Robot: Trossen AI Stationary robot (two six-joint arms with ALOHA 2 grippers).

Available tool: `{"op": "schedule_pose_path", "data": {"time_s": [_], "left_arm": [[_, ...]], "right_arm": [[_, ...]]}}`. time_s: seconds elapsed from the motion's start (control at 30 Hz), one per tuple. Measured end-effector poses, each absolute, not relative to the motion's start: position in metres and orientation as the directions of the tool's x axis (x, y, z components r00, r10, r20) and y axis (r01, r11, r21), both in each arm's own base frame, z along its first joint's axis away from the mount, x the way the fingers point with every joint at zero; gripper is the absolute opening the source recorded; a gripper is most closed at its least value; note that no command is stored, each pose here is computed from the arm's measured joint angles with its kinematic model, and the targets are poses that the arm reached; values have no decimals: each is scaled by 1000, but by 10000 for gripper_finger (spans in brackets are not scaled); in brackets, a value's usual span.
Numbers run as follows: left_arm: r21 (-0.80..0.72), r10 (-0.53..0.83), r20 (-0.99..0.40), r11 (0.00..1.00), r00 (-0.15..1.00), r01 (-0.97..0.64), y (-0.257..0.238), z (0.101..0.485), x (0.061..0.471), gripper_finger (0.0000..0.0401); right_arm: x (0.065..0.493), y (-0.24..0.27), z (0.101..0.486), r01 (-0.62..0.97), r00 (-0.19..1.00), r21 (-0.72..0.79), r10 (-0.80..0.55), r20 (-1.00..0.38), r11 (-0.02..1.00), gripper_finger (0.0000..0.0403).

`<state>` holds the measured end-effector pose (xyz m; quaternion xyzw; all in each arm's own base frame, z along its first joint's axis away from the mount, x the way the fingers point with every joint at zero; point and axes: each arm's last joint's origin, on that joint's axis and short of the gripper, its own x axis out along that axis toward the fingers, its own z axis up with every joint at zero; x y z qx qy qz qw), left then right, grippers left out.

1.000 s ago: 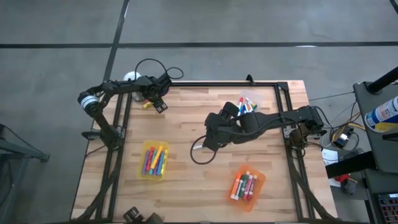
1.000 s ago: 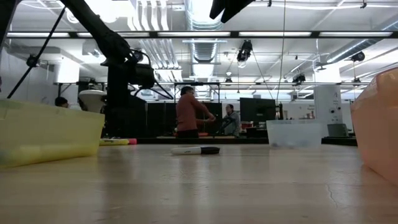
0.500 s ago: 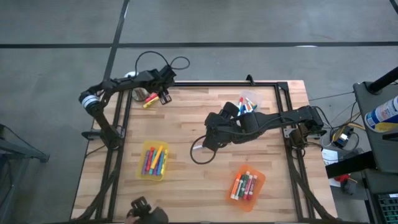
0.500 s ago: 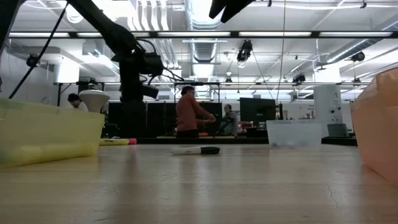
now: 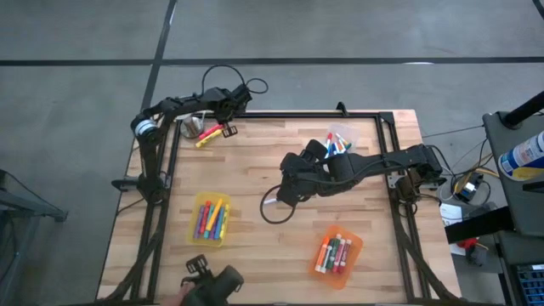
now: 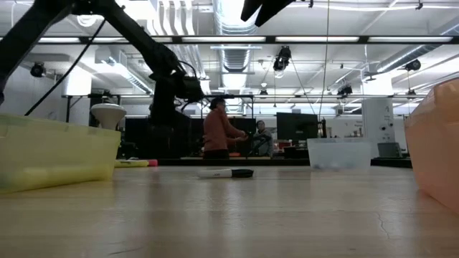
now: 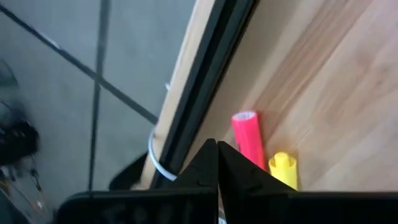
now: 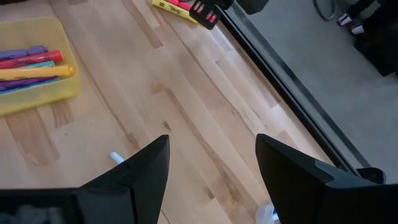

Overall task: Pick & Place Markers
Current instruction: Move the large dark pink highlighter pen to the center of the table

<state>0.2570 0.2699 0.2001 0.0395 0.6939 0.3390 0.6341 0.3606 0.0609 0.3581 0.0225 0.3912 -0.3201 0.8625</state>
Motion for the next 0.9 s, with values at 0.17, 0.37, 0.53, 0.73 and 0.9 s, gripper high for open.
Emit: {"op": "schedule_pose_path", "data": {"time_s": [0.17,0.37,0.53,0.73,0.9], "left_arm": [[492,409,-869,771,-278,-404,281,189,251,0],[486,382,-871,766,-310,-421,285,182,244,0],[470,340,-873,780,-350,-413,284,173,240,0],[458,312,-873,791,-376,-406,283,163,238,0],[441,276,-870,806,-408,-394,278,154,231,0]], "right_arm": [[361,61,358,570,489,-211,-535,-689,794,233],[361,61,358,572,495,-205,-533,-686,794,233],[363,61,360,576,511,-187,-530,-677,795,233],[364,61,360,577,514,-184,-529,-675,796,233],[364,62,360,577,515,-184,-529,-675,796,233]]}}
